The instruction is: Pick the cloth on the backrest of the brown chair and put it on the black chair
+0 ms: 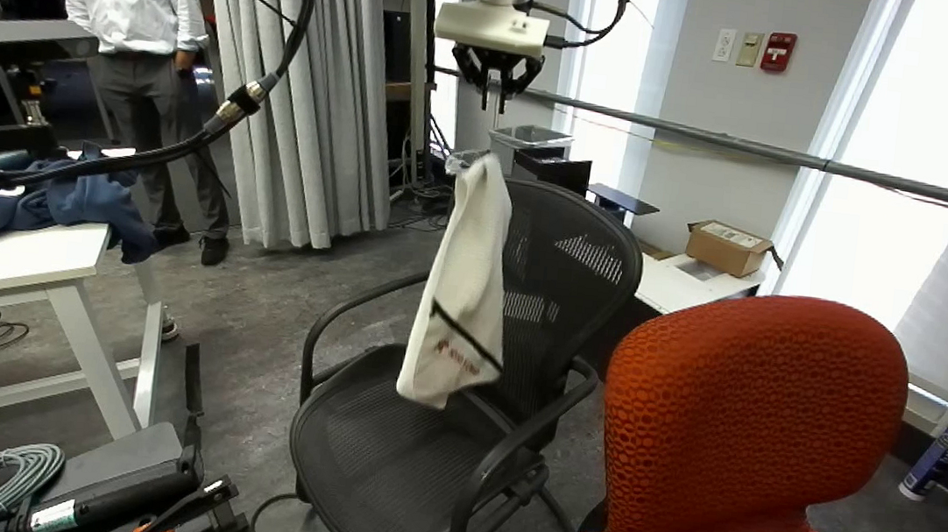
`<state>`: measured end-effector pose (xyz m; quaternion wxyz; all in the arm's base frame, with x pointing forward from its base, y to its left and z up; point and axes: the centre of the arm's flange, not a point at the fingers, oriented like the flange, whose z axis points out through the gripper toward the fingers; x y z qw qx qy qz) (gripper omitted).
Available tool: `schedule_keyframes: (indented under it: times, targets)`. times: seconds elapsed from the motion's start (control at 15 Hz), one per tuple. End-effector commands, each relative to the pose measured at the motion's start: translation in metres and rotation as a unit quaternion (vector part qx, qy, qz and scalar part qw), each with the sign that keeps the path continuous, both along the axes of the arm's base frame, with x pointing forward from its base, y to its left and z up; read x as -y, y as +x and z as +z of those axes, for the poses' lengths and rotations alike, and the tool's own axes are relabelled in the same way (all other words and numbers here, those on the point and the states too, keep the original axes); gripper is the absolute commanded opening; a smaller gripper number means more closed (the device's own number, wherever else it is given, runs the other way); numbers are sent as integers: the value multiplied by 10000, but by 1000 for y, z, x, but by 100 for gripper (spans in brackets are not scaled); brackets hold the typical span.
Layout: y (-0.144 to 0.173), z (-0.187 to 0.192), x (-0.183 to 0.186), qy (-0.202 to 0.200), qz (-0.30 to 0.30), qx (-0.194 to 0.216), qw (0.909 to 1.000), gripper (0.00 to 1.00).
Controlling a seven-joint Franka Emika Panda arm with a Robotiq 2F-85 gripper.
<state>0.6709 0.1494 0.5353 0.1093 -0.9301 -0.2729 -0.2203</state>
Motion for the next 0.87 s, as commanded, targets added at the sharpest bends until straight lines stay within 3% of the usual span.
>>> schedule_keyframes:
  times: [0.0,0.4,0.8]
  targets:
    - [-3,4,-1,-27,-74,-62,9999,51]
    - [-3,4,-1,-43,-113,-52,9999,99]
    - [0,0,0,14,-42,-15,10000,100]
